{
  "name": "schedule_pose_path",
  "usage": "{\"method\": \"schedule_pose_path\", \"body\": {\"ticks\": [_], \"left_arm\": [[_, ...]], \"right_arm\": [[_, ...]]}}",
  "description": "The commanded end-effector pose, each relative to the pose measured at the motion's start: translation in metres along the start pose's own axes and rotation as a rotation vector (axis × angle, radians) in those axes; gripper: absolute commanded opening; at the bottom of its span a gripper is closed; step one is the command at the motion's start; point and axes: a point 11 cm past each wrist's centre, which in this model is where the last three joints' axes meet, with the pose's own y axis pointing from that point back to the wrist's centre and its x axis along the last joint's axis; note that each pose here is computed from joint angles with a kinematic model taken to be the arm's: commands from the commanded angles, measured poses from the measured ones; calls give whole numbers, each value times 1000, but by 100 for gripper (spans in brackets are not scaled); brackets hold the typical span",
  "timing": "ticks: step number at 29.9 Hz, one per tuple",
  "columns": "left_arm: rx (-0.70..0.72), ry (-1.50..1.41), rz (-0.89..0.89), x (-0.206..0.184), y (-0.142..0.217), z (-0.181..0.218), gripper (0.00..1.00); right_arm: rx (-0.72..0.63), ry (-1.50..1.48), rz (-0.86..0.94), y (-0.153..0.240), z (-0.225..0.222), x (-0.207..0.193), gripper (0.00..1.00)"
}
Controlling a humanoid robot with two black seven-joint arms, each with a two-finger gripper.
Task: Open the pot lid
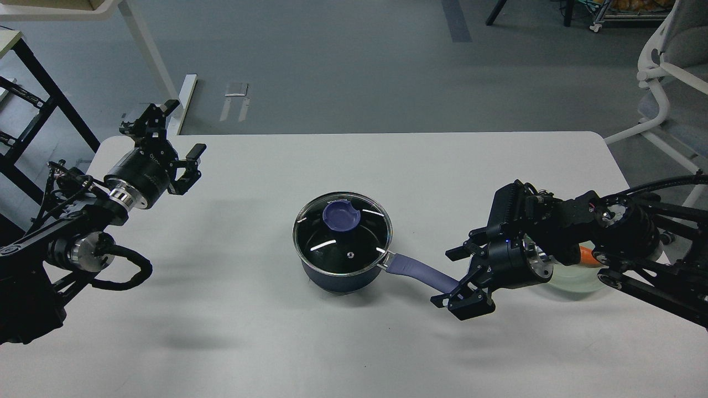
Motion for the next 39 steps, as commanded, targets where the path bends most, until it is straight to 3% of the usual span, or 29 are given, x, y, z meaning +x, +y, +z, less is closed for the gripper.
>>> {"method": "schedule_pose_path", "body": {"ticks": [1, 7, 14, 20, 26, 30, 39], "left_arm": [[-1, -1, 1, 1, 0, 0, 100], [-2, -7, 7, 4, 2, 3, 100], [-3, -11, 10, 5, 2, 4, 100], [-3, -12, 11, 6, 3, 5, 100], [-5, -17, 14, 9, 4, 7, 100], [-3, -18, 15, 9, 4, 7, 100], [-2, -15, 14, 8, 4, 6, 100]], "right_arm": [[21, -4, 11, -12, -3, 7, 97], [35, -16, 5, -16, -6, 5, 92], [39, -19, 6, -16, -7, 5, 72], [35, -20, 5, -15, -6, 4, 61], [35, -20, 5, -15, -6, 4, 58], [37, -29, 1, -16, -6, 0, 48], [48, -46, -8, -20, -10, -8, 45]]}}
